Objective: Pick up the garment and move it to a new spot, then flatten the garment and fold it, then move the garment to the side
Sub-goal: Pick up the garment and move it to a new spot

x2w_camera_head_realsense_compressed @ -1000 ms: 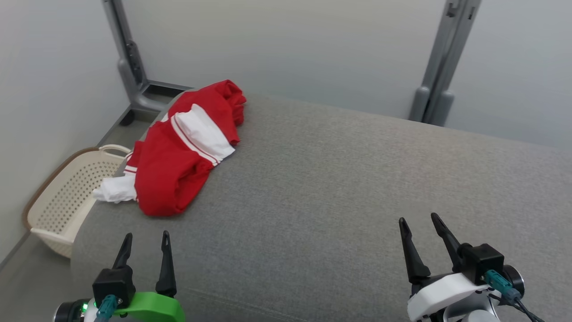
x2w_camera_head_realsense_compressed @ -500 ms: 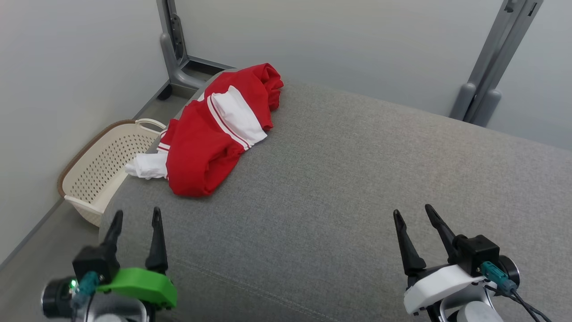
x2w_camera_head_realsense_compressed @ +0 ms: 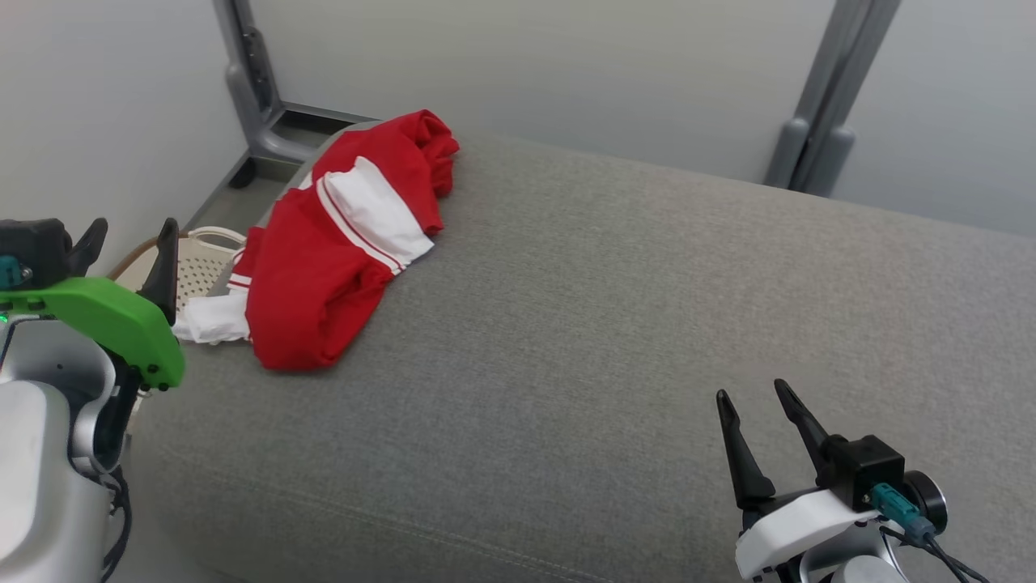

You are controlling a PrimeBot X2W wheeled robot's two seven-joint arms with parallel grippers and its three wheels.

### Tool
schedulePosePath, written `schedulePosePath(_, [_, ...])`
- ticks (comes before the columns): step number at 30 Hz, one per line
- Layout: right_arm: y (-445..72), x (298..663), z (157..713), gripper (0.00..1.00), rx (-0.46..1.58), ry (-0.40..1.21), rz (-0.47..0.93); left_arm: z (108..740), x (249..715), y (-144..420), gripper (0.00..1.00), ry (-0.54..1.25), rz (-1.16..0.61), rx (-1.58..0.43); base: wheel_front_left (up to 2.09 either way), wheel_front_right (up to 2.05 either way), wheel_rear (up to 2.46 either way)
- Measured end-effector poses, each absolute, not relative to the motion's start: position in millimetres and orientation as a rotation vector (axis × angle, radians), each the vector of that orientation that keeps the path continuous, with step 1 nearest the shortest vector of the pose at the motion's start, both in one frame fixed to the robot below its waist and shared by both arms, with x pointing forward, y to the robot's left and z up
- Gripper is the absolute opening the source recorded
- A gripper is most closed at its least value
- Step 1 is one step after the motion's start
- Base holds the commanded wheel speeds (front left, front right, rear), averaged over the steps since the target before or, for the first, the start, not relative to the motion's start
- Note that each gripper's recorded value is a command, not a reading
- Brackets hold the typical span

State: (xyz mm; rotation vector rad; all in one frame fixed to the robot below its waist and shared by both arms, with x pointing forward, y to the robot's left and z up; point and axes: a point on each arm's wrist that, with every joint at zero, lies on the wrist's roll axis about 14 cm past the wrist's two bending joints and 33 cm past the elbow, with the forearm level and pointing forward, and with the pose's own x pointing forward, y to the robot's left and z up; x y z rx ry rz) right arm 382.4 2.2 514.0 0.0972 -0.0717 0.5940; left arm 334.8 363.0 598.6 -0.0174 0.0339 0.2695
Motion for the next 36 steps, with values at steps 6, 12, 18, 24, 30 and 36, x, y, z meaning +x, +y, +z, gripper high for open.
schedulePosePath(6, [-26,386,501,1.0,0.083,-0.045,0.515,561,362,370,1.0,0.248,0.242,-0.047,0.0,0.0,0.0])
schedulePosePath(12, [-47,396,488,1.0,0.071,-0.017,0.453,509,384,361,1.0,0.426,0.238,-0.123,0.0,0.0,0.0])
schedulePosePath(18, [-61,411,478,1.0,0.063,-0.001,0.408,473,408,355,1.0,0.566,0.247,-0.2,0.0,0.0,0.0])
schedulePosePath(24, [-79,422,460,1.0,0.06,0.037,0.357,449,427,358,1.0,0.679,0.26,-0.201,0.0,0.0,0.0])
schedulePosePath(30, [-92,426,439,1.0,0.053,0.091,0.32,419,439,351,1.0,0.772,0.261,-0.216,0.0,0.0,0.0])
schedulePosePath(36, [-102,429,423,1.0,0.042,0.129,0.299,395,450,339,1.0,0.819,0.25,-0.245,0.0,0.0,0.0])
